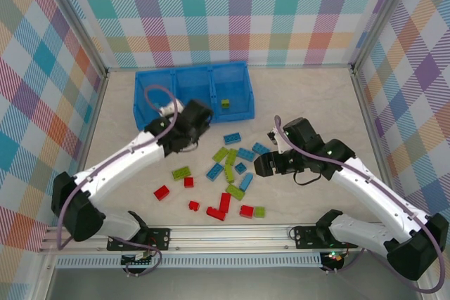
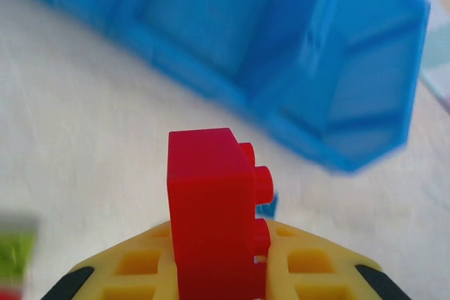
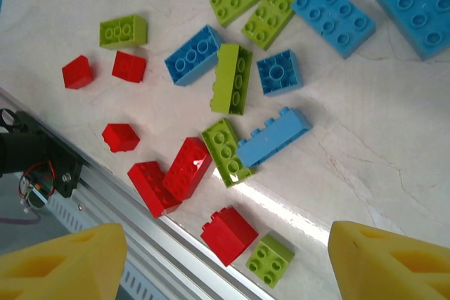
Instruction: Sort the legos into containers by color
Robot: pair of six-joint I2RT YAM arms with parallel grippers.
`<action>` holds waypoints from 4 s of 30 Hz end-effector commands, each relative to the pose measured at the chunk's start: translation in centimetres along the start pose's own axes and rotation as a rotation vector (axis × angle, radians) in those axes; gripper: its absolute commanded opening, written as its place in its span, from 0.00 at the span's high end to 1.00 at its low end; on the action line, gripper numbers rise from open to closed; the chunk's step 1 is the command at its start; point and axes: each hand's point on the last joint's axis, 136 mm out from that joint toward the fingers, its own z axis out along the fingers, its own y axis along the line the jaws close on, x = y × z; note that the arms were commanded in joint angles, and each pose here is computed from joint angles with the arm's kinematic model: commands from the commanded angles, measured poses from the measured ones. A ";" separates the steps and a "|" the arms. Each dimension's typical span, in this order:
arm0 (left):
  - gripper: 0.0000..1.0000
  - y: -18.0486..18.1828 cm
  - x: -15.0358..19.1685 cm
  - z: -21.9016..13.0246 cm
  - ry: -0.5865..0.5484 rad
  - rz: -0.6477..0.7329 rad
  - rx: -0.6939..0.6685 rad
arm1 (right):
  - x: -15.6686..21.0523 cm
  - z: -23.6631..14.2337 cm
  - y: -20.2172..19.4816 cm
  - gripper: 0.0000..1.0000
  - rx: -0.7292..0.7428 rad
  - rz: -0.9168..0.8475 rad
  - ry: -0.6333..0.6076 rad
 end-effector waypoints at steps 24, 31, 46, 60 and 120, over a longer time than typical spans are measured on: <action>0.56 -3.7 -7.0 17.3 0.094 0.110 -0.172 | 0.4 -3.3 0.5 0.24 -0.015 0.051 -0.104; 0.55 -5.3 -6.6 9.3 0.118 0.169 -0.007 | -0.1 -2.5 0.4 0.24 -0.013 0.051 -0.106; 0.52 3.8 11.6 -3.1 0.467 1.004 0.413 | -0.2 0.8 -0.3 0.21 -0.015 0.066 -0.060; 0.40 6.9 18.0 5.9 0.575 1.101 0.170 | 0.1 0.1 -0.5 0.21 -0.011 0.067 -0.080; 0.46 3.4 -14.0 3.4 -0.011 0.325 0.117 | 0.3 1.6 0.6 0.20 0.020 0.060 -0.052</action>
